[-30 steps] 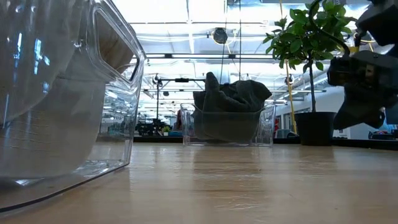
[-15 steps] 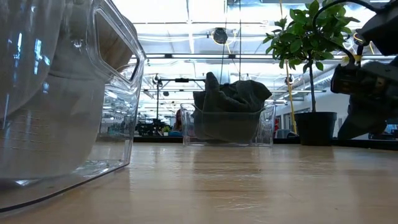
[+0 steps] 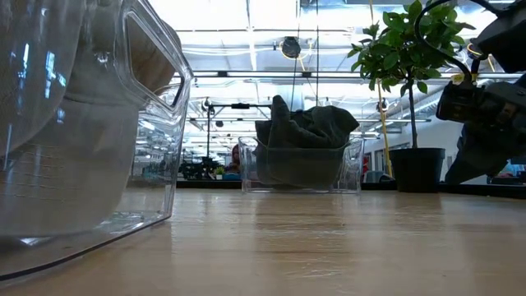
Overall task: Pick & Place hat
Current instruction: Put the brown cap into the bottom transparent bin
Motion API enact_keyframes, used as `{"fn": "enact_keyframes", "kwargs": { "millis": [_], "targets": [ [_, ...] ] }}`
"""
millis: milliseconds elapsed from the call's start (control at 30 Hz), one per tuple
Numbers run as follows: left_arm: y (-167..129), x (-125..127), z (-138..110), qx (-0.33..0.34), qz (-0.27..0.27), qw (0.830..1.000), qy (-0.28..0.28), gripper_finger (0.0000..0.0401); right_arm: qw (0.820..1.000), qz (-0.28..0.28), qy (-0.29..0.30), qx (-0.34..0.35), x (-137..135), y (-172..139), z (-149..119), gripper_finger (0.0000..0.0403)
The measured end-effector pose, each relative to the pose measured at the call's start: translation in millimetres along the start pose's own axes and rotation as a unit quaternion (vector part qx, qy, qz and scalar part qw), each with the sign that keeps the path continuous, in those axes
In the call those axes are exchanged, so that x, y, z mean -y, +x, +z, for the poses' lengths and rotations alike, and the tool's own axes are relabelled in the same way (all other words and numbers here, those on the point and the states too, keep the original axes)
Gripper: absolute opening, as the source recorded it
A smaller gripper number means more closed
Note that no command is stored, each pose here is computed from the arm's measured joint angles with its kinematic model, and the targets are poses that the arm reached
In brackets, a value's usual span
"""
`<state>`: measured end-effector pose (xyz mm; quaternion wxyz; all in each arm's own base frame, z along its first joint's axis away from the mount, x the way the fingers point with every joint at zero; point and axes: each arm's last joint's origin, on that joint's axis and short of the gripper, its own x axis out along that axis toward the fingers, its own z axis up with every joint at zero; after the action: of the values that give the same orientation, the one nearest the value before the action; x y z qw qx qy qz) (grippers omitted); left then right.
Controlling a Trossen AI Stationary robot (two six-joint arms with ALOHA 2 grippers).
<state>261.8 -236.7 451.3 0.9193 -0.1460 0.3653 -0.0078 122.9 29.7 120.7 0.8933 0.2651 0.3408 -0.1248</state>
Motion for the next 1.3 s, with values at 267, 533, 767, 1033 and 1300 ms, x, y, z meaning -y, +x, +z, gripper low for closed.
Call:
{"fn": "enact_keyframes", "kwargs": {
  "millis": [267, 533, 767, 1033, 1300],
  "targets": [
    [20, 20, -47, -0.121, 0.056, 0.99, -0.053, 0.0039, 1.0, -0.011, -0.008, 0.013, 1, 0, 1, 0.0],
    [58, 30, -74, -0.212, 0.1, 0.971, -0.055, 0.0041, 0.999, -0.028, -0.008, 0.027, 4, 1, 4, 0.0],
    [89, 18, -84, -0.234, 0.157, 0.958, -0.048, 0.0041, 0.999, -0.031, -0.004, 0.029, 5, 1, 5, 0.0],
    [99, 5, -88, -0.251, 0.18, 0.951, -0.023, 0.0041, 0.999, -0.031, -0.003, 0.028, 5, 1, 5, 0.0],
    [57, -10, -64, -0.197, 0.157, 0.967, -0.041, 0.0041, 0.999, -0.03, -0.002, 0.028, 5, 1, 5, 0.0]
  ]
}}
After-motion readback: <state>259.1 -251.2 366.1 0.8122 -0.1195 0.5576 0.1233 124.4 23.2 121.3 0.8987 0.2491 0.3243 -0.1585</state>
